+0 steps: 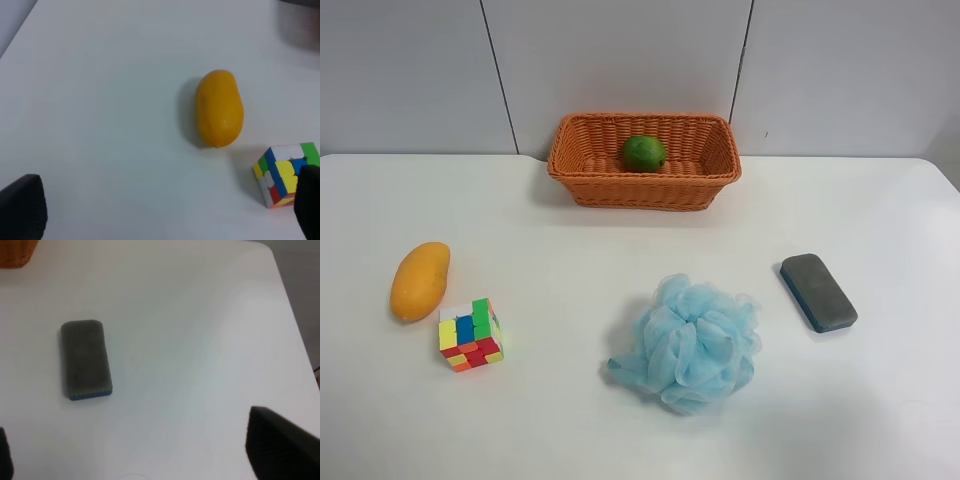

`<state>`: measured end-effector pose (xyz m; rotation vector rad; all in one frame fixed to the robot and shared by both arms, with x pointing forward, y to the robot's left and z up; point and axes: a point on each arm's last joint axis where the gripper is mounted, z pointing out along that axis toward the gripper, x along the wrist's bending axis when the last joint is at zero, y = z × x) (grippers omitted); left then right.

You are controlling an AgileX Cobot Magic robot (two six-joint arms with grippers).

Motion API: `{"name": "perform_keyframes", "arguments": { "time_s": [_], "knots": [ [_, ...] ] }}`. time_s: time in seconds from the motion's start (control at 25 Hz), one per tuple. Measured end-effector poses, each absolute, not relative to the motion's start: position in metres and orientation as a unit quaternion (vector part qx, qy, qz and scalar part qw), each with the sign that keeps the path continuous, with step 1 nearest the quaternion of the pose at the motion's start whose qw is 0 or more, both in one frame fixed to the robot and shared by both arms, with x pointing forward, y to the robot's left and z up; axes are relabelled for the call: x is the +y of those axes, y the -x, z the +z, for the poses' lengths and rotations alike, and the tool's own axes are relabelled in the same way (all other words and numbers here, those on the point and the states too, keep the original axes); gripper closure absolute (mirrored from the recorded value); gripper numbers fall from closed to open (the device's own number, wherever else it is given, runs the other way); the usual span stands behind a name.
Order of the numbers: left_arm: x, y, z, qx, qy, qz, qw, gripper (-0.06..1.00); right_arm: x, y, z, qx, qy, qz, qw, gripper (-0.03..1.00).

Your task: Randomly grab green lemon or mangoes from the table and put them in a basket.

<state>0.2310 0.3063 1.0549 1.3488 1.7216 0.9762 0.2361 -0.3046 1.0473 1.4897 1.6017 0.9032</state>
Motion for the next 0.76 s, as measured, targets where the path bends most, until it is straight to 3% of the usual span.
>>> {"name": "perform_keyframes", "arguments": {
  "time_s": [0.76],
  "knots": [
    [0.3062,-0.2310,1.0549,0.669,-0.525,0.379,0.365,-0.05,-0.3046,-0.2361,1.0473,0.627,-0.583,0.353,0.378,0.05]
  ]
}}
